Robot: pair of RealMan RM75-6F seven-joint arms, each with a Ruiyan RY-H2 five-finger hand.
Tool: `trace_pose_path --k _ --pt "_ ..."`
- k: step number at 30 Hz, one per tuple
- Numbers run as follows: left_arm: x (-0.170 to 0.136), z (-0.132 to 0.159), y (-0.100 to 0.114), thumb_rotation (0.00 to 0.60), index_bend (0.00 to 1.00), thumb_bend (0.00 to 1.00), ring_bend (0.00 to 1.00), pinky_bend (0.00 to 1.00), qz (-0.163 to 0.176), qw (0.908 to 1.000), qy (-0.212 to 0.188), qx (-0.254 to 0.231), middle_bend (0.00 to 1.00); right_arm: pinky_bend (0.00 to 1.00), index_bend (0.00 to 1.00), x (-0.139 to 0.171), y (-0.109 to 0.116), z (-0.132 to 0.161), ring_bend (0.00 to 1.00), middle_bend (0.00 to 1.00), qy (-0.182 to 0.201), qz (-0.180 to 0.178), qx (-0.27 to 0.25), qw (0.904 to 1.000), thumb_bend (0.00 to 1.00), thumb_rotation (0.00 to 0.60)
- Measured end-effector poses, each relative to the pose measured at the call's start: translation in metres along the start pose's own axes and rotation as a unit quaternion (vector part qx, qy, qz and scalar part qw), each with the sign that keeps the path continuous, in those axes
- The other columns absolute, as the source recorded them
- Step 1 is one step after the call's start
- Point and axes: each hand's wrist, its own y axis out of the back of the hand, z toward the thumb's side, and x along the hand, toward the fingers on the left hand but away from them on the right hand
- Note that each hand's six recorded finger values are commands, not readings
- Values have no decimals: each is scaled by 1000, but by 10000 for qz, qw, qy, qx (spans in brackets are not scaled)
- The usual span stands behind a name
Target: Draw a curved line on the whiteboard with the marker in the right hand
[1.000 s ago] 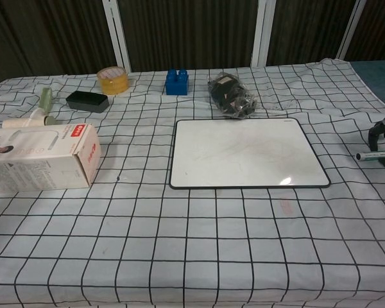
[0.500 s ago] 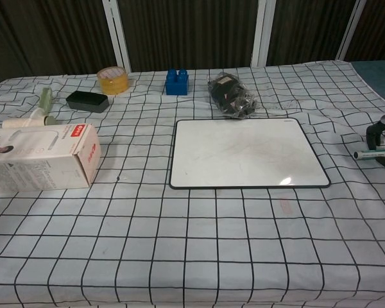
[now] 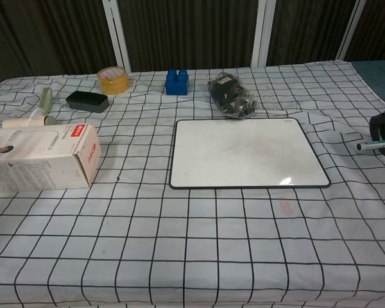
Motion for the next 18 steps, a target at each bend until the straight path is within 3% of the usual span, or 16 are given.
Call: trace_pose_path --k 5,11,15,18 --pt "1 0 -1 600 0 300 0 0 -14 10000 1 6 0 490 810 1 2 1 479 545 13 -85 -70 9999 366 600" --pt "1 0 -1 600 0 301 0 0 -18 10000 12 -7 0 629 915 0 2 6 585 622 40 -174 -451 9988 369 600" --pt "1 -1 -1 600 0 301 0 0 -22 10000 20 -11 0 691 984 -2 5 14 650 675 51 -382 -1135 9928 378 600" --pt "2 -1 0 600 0 302 0 0 -12 10000 27 -15 0 715 1000 -4 11 20 673 696 29 -595 -1897 9800 386 600"
